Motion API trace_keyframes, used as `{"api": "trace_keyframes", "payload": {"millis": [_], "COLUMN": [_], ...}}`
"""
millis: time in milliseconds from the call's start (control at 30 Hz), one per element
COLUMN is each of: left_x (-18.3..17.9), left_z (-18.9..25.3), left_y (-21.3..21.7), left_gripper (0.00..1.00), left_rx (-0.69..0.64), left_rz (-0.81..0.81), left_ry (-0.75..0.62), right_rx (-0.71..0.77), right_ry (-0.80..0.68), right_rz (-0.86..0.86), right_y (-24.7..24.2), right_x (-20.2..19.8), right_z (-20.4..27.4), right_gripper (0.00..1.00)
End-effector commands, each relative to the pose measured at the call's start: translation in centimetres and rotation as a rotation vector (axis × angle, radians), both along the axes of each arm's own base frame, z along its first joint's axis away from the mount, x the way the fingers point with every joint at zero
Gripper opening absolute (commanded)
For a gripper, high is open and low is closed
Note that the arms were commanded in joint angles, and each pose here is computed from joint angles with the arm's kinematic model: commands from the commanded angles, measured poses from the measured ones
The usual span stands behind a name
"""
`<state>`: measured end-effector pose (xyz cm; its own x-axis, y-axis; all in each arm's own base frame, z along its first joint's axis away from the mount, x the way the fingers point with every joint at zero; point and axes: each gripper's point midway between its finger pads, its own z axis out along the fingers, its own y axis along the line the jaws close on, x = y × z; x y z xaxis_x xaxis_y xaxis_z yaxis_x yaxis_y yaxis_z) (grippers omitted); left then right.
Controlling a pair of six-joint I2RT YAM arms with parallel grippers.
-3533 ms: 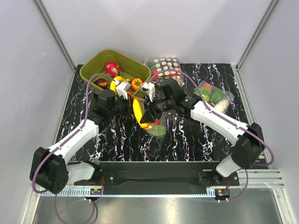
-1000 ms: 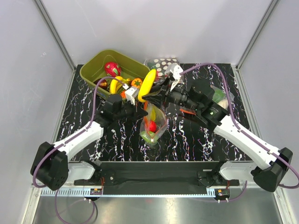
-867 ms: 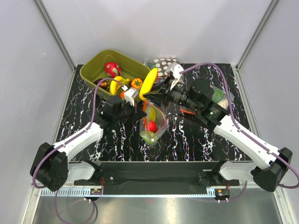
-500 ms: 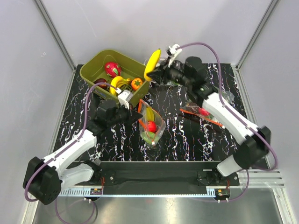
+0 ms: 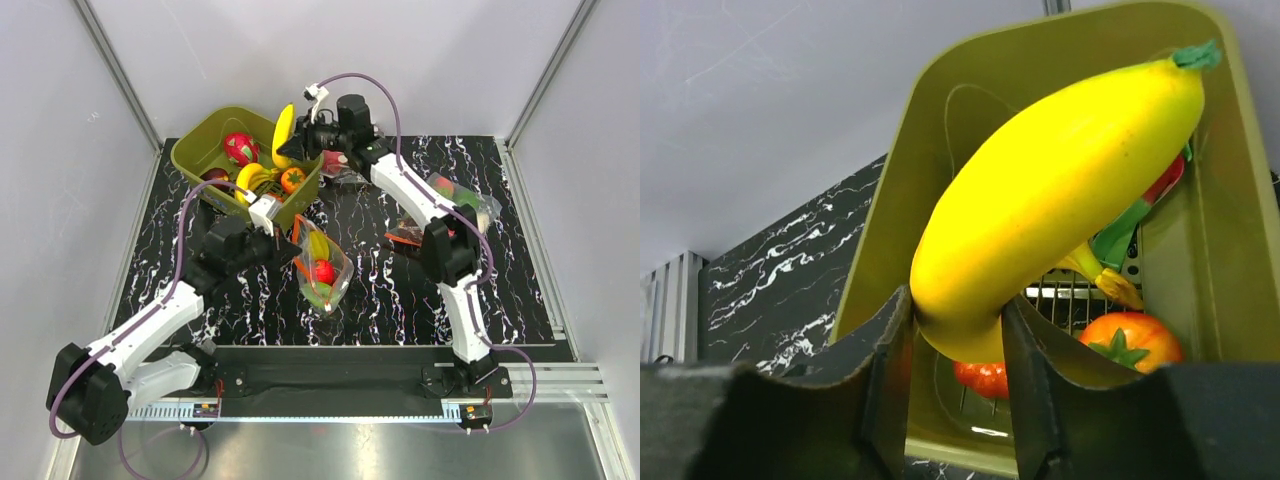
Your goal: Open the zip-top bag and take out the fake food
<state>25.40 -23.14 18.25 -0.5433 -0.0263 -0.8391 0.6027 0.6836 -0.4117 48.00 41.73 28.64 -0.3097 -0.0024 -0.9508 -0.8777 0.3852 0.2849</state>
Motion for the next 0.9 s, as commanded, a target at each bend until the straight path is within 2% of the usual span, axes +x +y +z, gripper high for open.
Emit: {"api": "trace_keyframes", "payload": {"millis": [0,33,100,133,333,533,600,633,667,700,733,767,833,867], "left_x": [-0.1,-0.1,-0.1,-0.1,0.1,0.8,1.1,1.2,1.4,1.4,1.5,1.7,1.7,1.7], "left_z": [0.5,0.7,0.6,0.7,1.1,1.9,2.0,2.3,2.2,2.2,2.3,2.8,3.0,3.1], "left_y": [0.3,0.3,0.5,0.4,0.4,0.2,0.0,-0.1,-0.1,-0.1,-0.1,-0.2,0.0,0.0], "left_gripper": [0.0,0.0,0.0,0.0,0.0,0.0,0.0,0.0,0.0,0.0,0.0,0.0,0.0,0.0], "left_rx": [-0.006,-0.006,-0.002,-0.003,-0.005,-0.009,-0.011,-0.012,-0.008,-0.004,-0.002,-0.005,0.004,0.008], "left_rz": [0.012,0.013,0.017,0.016,0.019,0.028,0.028,0.029,0.03,0.03,0.032,0.032,0.035,0.036], "left_ry": [-0.019,-0.024,-0.022,-0.022,-0.033,-0.047,-0.047,-0.052,-0.05,-0.049,-0.053,-0.061,-0.063,-0.061], "right_rx": [0.008,0.005,0.0,-0.004,-0.011,-0.025,-0.04,-0.069,-0.048,-0.057,-0.08,-0.057,-0.088,-0.074], "right_ry": [0.035,0.033,0.034,0.037,-0.02,-0.078,-0.078,-0.036,-0.068,-0.057,-0.026,-0.064,-0.046,-0.072], "right_rz": [0.05,0.043,0.034,0.027,-0.001,-0.067,-0.105,-0.114,-0.124,-0.129,-0.124,-0.121,-0.116,-0.106], "right_y": [0.7,0.7,0.7,0.5,-0.4,-3.8,-5.7,-6.4,-7.6,-8.2,-8.7,-9.4,-10.1,-10.6], "right_x": [-0.1,0.2,0.4,0.4,-0.3,-3.6,-5.8,-6.7,-8.4,-9.4,-10.7,-12.7,-15.0,-16.7], "right_z": [1.1,0.9,0.6,0.3,2.2,5.3,5.8,3.8,6.1,5.9,4.4,6.5,5.3,6.7], "right_gripper": [0.45,0.7,0.87,0.98,0.99,0.99,0.96,0.95,0.94,0.92,0.89,0.87,0.79,0.77]}}
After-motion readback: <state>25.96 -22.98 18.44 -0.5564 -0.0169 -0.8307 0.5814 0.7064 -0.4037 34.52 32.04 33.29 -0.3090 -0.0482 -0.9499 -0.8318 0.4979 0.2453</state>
